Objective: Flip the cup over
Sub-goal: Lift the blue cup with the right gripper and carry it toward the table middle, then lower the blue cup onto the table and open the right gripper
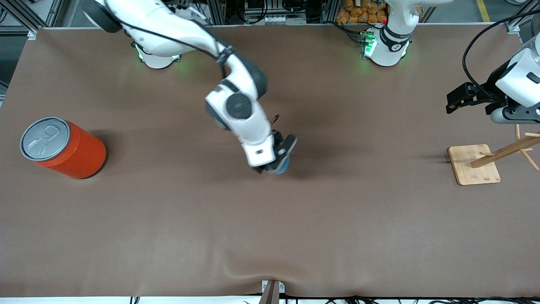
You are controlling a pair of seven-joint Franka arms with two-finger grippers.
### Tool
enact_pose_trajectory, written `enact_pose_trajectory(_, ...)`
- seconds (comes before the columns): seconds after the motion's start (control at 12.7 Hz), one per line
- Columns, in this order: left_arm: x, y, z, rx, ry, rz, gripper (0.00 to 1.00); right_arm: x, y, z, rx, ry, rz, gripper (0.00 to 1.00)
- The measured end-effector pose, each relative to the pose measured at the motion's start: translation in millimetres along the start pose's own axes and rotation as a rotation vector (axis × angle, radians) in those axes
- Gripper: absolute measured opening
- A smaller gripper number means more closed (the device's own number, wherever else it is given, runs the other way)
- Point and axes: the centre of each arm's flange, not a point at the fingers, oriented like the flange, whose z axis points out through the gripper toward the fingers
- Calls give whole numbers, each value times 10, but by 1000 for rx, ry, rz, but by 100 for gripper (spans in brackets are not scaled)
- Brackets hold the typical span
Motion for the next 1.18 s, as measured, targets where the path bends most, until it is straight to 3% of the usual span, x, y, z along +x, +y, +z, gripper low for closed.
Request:
enact_pose_trajectory(0.24, 2, -6, 5, 0, -1, -1, 100, 208, -531, 348, -67, -42, -271, 80)
enact_pose_trajectory(0.47, 14, -46, 23, 0, -4, -8, 100, 258, -997, 707, -86, -92, -363, 80)
enact_pose_trajectory(0.94, 64, -156, 102, -1, -19, -28, 100, 200, -1217, 1149, -92, -93, -293, 80)
enact_pose_trajectory(1.1, 63, -138, 102, -1, -19, -25, 100, 193, -1186, 1166, -97, -95, -289, 97)
enact_pose_trajectory(1.18, 64, -134, 104, -1, -19, -24, 100, 194, -1186, 1165, -98, -95, -290, 100)
